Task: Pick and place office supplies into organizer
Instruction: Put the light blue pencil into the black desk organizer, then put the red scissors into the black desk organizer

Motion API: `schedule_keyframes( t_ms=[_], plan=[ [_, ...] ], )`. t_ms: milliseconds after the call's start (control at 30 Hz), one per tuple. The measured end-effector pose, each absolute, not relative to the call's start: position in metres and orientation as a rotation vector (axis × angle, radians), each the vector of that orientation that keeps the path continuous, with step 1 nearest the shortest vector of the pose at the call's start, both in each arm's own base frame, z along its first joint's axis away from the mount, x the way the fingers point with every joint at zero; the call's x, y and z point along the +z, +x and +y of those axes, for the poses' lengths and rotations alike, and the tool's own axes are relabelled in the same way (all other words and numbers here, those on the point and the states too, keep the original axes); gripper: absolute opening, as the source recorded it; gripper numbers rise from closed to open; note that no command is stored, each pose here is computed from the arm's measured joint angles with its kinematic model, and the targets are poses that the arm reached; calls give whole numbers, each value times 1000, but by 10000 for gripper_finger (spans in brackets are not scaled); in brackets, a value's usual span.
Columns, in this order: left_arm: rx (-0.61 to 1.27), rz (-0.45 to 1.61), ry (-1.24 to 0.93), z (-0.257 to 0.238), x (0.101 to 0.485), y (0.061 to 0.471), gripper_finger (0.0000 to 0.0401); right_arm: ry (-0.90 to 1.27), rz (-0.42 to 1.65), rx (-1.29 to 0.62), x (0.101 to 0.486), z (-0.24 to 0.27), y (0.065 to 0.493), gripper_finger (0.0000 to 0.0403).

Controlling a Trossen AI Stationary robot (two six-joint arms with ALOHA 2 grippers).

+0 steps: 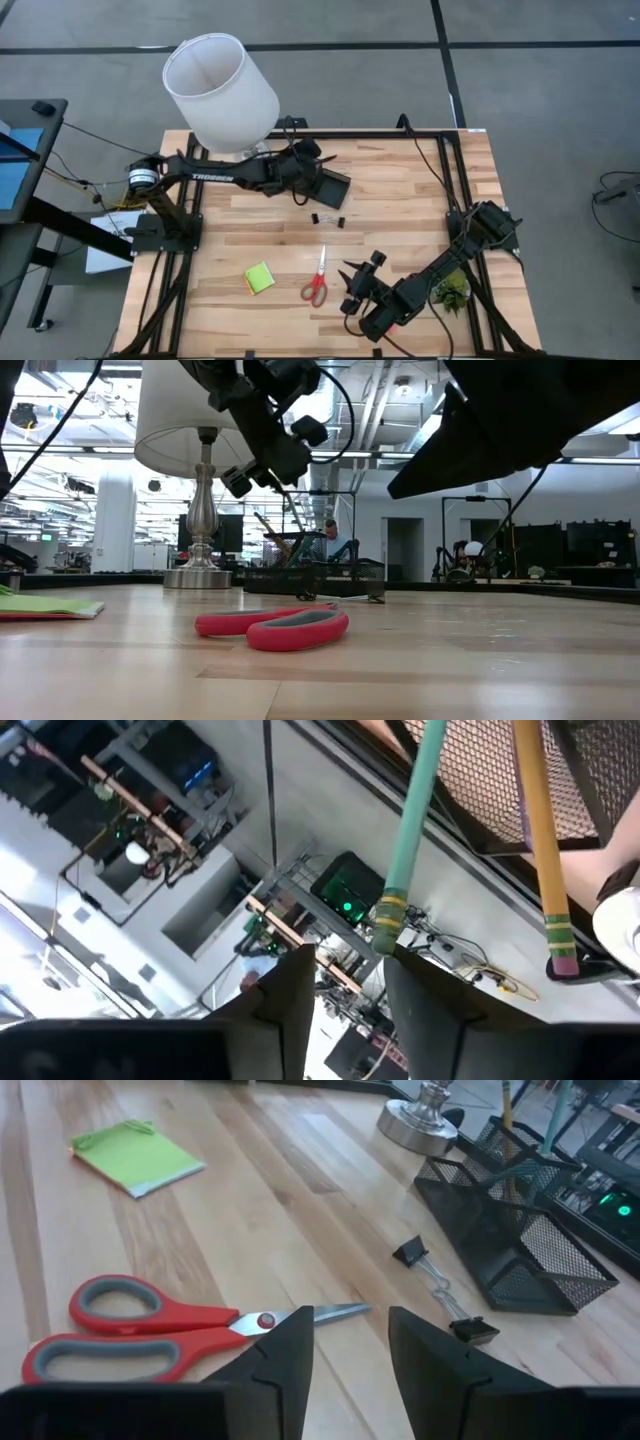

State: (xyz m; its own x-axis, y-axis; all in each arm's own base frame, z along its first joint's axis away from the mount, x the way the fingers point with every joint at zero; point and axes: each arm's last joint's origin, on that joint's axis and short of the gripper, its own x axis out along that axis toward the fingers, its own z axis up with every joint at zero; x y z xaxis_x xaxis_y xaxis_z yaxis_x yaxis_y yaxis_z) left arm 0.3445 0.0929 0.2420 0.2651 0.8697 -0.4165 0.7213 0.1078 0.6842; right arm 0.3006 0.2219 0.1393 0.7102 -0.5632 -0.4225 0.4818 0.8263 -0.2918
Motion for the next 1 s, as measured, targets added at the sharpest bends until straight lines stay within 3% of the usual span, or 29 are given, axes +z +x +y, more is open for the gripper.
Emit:
schedule_keyframes(
  t_ms=[467,833,1000],
  plan=[
    [556,1386,1564,69,261,353,122,-145,521,-576,140,223,301,123],
    [793,979,1366,29,362,320,122,-120,554,-549,154,220,296,122],
    [885,743,1123,14,398,289,122,-121,555,-551,172,215,290,122]
  ],
)
